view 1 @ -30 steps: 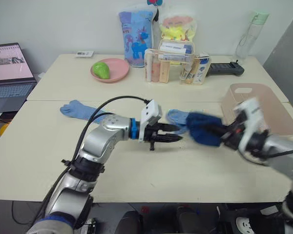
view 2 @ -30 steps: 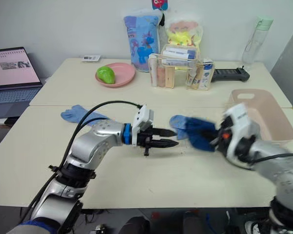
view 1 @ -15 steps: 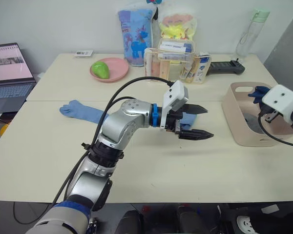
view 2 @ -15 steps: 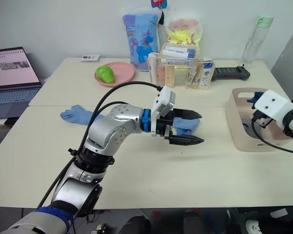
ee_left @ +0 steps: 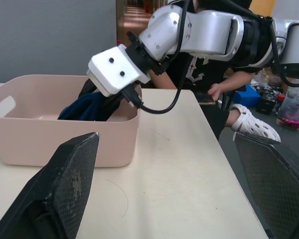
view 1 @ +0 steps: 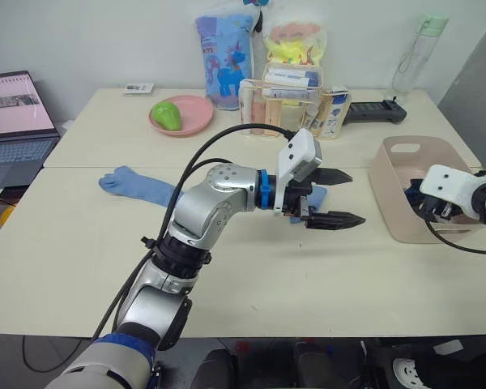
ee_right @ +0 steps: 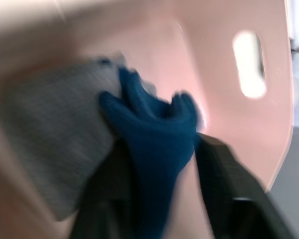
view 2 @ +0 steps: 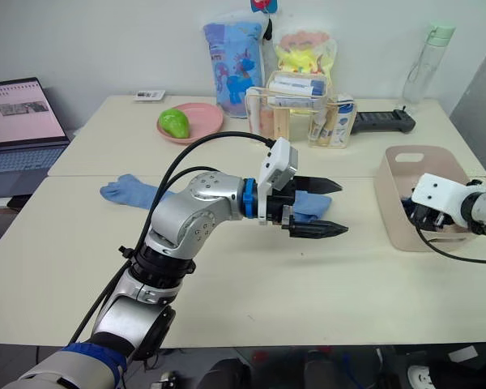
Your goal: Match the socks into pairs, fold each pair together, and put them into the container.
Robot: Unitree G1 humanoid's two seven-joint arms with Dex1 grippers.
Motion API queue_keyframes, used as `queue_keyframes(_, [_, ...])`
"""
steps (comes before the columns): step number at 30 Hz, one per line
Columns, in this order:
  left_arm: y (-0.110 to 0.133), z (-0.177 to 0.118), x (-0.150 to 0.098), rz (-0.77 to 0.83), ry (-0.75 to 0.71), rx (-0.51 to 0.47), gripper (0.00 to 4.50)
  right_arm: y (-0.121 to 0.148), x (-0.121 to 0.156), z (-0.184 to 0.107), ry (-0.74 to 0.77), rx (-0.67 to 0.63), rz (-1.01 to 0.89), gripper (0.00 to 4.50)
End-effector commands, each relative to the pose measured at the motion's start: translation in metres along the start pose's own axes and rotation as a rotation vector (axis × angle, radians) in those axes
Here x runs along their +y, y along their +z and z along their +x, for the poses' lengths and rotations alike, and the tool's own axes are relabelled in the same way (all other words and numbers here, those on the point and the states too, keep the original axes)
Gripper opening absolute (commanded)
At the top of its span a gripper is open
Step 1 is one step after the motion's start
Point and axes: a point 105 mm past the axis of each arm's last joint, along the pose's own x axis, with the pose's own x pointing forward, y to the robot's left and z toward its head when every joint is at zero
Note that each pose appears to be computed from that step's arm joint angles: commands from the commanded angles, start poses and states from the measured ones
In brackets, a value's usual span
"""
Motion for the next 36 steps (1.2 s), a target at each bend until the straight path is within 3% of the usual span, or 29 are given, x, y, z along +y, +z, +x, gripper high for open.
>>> queue_keyframes(1, [0.0, 0.001, -0.002, 0.051, -0.017, 0.017, 4.5, 0.014, -0.025, -0.027, -0.044, -0.028, -0.041, 3.07])
queue_keyframes(3, [-0.002, 0.0, -0.002, 0.055, -0.017, 0.025, 4.5, 0.019, -0.018, -0.036, 0.024, -0.044, -0.02, 3.76])
queue_keyframes(10, [-0.006, -0.005, -0.001, 0.053, -0.012, 0.035, 4.5, 0.043, -0.008, -0.072, 0.132, -0.13, 0.025, 3.76])
queue_keyframes(15, [-0.008, -0.013, 0.003, 0.06, 0.012, 0.042, 4.5, 0.048, -0.039, -0.084, -0.081, -0.157, 0.038, 3.76])
queue_keyframes(18, [-0.009, -0.049, 0.019, 0.082, 0.144, 0.038, 4.5, 0.08, -0.042, -0.091, -0.158, -0.356, 0.095, 3.76])
queue_keyframes(20, [-0.012, -0.061, 0.023, 0.087, 0.188, 0.043, 4.5, 0.089, -0.039, -0.093, -0.166, -0.409, 0.112, 3.76])
queue_keyframes(23, [-0.03, -0.111, 0.028, 0.093, 0.324, 0.127, 4.5, 0.118, -0.011, -0.084, -0.161, -0.596, 0.168, 3.76])
queue_keyframes(26, [-0.042, -0.147, 0.03, 0.067, 0.478, 0.149, 4.5, 0.134, 0.02, -0.073, -0.129, -0.689, 0.227, 3.76])
queue_keyframes(31, [-0.084, -0.192, 0.004, -0.008, 0.643, 0.21, 4.5, 0.14, 0.091, -0.05, 0.058, -0.715, 0.329, 3.76])
queue_keyframes(36, [-0.107, -0.213, -0.012, -0.063, 0.762, 0.225, 4.5, 0.136, 0.126, -0.04, 0.162, -0.68, 0.398, 3.76])
